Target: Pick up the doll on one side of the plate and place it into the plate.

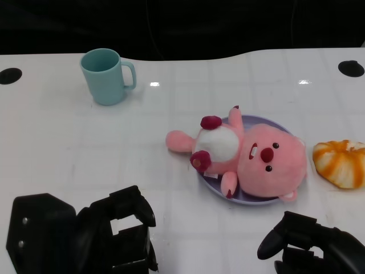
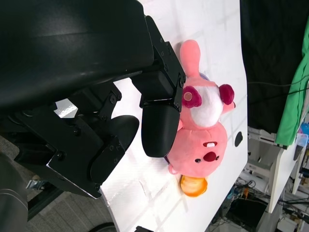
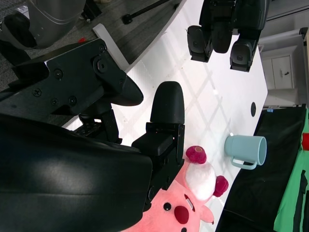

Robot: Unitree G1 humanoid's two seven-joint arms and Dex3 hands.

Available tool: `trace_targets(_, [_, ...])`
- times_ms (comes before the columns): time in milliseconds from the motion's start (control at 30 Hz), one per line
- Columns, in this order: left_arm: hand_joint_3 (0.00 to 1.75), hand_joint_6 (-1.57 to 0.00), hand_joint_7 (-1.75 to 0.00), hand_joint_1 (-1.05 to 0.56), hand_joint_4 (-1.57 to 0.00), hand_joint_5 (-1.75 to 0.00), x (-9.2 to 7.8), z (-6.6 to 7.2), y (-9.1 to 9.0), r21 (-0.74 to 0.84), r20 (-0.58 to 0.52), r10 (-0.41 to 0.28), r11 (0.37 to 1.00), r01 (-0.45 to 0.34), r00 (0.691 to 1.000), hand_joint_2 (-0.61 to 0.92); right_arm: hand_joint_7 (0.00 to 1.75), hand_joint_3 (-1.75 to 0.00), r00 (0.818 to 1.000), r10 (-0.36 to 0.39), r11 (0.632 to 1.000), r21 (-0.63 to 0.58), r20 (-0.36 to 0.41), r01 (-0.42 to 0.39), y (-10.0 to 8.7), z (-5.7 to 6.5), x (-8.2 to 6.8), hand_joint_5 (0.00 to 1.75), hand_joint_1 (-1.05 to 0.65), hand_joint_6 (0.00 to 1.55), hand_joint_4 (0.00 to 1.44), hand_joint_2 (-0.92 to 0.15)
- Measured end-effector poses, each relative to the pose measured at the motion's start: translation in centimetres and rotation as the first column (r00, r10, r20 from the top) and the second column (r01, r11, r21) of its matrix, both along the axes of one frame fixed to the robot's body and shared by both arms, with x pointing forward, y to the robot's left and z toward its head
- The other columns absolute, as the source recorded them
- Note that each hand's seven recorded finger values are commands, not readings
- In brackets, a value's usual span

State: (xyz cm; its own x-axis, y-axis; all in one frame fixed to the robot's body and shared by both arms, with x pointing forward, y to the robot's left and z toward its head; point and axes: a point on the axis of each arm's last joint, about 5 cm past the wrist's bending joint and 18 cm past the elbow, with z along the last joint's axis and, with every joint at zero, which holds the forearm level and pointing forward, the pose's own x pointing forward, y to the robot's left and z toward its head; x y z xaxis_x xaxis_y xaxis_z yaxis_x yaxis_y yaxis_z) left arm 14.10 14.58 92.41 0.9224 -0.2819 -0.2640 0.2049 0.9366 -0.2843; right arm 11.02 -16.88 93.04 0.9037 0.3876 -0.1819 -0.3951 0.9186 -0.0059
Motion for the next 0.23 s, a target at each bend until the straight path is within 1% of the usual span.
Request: trace_targets(233, [1.44, -0.78, -1.7, -0.08, -0.92, -1.75, 0.0, 0.01, 0.09, 0.008, 0.001, -0.003, 1.0, 0.003, 1.0, 0.41, 1.4, -1.05, 1.0, -0.006, 1.0, -0.003, 0.003, 0.006, -0.09, 0.02, 0.0, 1.75, -0.11, 0.5, 0.66, -0.65])
